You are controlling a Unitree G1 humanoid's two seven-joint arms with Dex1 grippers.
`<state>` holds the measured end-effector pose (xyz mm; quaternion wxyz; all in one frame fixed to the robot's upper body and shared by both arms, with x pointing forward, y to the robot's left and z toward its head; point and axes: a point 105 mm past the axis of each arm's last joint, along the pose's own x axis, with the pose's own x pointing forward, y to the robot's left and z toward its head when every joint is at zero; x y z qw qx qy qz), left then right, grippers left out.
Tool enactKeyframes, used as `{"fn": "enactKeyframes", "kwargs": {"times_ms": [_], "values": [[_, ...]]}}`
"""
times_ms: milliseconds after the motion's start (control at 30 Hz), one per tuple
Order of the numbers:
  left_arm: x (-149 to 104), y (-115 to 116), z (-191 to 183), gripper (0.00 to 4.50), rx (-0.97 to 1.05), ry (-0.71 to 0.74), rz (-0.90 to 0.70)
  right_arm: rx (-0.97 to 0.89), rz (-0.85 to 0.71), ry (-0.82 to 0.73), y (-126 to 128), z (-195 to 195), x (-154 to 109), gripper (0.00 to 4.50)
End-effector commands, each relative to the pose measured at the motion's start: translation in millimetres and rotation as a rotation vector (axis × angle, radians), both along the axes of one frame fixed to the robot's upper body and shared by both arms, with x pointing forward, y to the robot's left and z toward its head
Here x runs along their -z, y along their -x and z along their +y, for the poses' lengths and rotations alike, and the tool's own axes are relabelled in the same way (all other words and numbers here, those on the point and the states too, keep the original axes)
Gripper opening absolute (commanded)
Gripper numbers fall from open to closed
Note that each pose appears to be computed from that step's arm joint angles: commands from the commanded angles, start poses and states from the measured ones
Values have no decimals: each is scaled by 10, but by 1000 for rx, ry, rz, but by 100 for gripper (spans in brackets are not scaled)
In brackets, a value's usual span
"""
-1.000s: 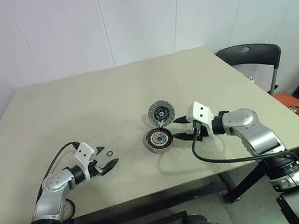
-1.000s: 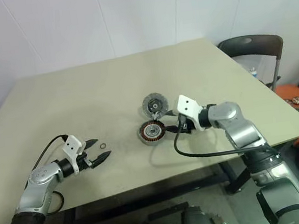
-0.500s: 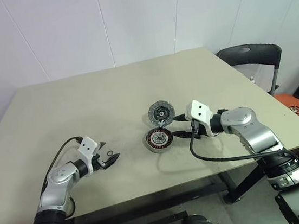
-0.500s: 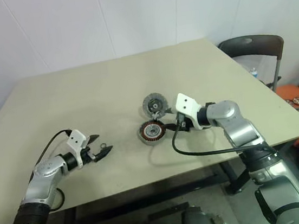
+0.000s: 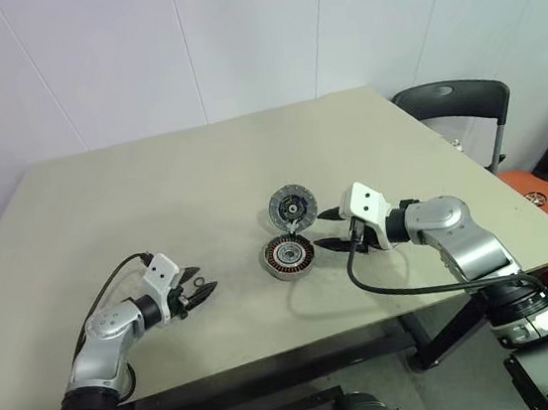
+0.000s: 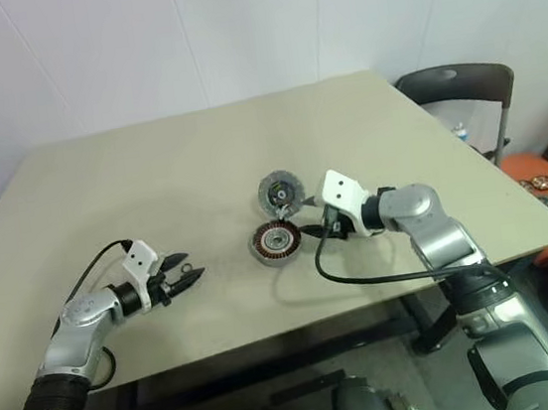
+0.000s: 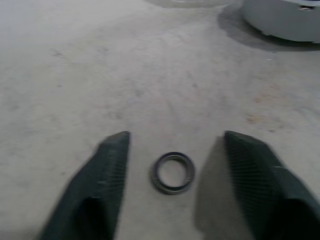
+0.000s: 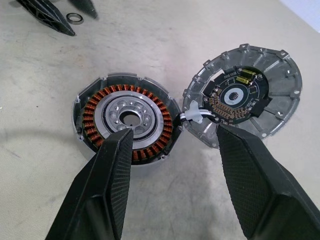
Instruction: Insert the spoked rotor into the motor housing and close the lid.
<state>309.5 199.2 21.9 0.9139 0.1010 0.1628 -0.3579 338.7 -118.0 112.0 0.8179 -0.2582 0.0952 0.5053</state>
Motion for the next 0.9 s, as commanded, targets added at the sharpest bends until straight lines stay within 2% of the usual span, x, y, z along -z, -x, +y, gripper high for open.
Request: {"fn": "enactKeyframes", "kwargs": {"times_ms": [33,100,167,400,667,900], "values": [[96,37,138,156,-47,-30,48,-7,-79,-18,-56,17,-212,279],[95,38,137,92,-47,-29,49,-6,-80,-18,-59,17,-212,279],[94,30,143,73,-51,-30,49,-5,-83,-16,-65,14,-218,279],[68,-6,111,73,-49,-30,30,-4,-83,-13,-71,5,-218,279],[-563,-241,-406,73,99,178,-133,-14,-17,-151,-27,-11,-358,279],[-894,-384,-882,73,306,181,-213,-32,145,-206,222,-229,-347,279]]}}
